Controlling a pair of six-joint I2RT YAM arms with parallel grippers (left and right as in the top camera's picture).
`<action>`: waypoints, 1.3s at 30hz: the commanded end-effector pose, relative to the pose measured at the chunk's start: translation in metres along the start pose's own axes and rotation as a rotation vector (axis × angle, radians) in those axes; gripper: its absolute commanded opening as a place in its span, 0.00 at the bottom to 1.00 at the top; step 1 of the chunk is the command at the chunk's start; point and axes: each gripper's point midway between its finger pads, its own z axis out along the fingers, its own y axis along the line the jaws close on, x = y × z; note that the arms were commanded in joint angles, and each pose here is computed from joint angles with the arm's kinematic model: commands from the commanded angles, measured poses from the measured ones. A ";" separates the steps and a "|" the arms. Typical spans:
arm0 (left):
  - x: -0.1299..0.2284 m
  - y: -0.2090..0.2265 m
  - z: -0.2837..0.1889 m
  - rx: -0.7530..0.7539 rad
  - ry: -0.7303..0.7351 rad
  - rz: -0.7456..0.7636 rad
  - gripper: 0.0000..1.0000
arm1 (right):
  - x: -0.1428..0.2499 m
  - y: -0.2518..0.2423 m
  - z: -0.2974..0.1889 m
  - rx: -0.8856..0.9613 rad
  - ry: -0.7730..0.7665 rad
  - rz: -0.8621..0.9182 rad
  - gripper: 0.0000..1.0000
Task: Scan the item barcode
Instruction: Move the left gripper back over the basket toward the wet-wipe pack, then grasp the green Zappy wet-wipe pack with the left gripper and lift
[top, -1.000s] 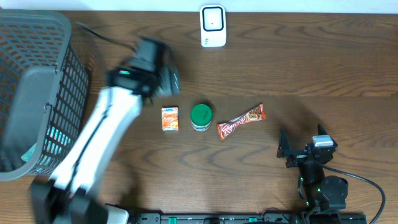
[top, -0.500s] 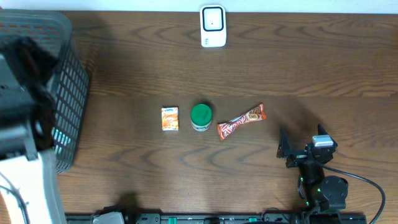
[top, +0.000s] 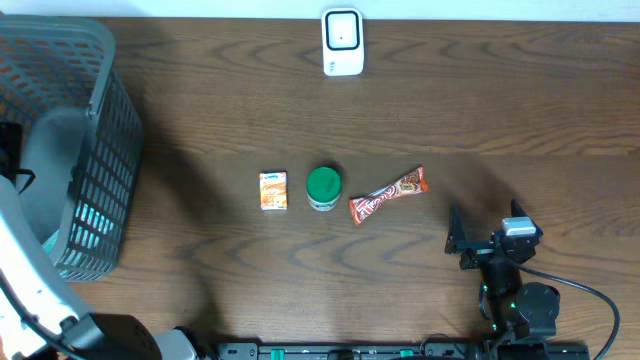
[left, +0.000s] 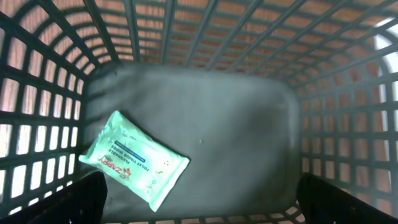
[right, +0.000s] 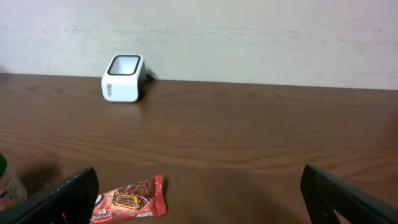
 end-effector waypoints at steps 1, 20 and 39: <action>0.011 0.006 0.013 -0.028 0.065 -0.041 0.98 | 0.001 -0.002 0.000 0.006 -0.001 0.000 0.99; 0.059 0.070 0.087 -0.440 0.093 -0.639 0.98 | 0.001 -0.002 0.000 0.006 -0.001 0.000 0.99; 0.092 0.086 0.154 -0.604 0.153 -0.583 0.98 | 0.001 -0.002 0.000 0.006 -0.001 0.000 0.99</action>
